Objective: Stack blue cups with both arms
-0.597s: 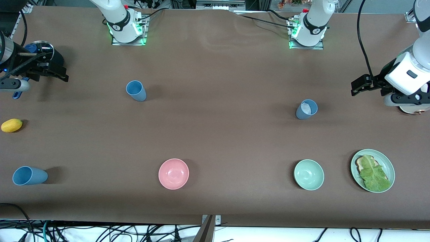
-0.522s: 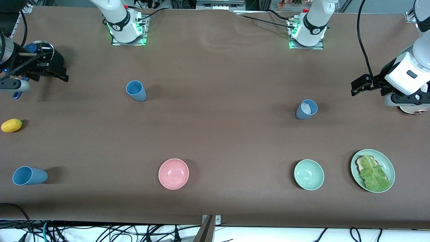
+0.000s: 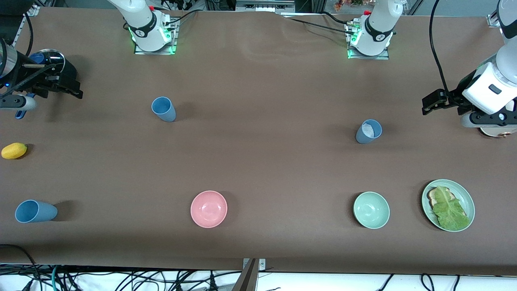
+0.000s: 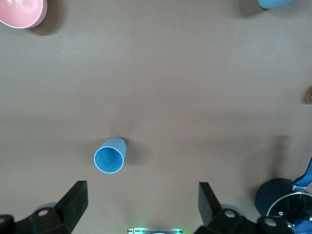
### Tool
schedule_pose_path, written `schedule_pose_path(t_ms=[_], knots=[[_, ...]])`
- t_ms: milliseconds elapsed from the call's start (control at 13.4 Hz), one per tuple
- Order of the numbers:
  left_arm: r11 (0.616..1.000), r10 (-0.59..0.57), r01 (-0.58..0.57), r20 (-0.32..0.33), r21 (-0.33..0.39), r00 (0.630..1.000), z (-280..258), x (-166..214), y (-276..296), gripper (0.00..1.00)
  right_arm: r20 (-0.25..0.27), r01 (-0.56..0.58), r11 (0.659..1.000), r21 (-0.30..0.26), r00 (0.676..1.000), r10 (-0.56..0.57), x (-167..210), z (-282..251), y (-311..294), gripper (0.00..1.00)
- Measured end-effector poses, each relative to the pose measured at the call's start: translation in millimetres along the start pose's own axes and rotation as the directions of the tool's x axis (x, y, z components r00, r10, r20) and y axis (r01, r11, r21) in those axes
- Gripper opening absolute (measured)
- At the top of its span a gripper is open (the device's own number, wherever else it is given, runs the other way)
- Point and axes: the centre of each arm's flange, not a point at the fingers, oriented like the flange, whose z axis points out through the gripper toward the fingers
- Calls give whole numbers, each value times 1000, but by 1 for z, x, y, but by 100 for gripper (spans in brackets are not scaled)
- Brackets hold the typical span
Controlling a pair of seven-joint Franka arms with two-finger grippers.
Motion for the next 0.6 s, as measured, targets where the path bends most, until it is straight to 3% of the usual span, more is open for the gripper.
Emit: schedule_pose_path(t_ms=[597], knots=[[1000,0,0,6,1,1000,1,-1,0,100,-1,1,1000,0,1000,-1,0,0,0,100]])
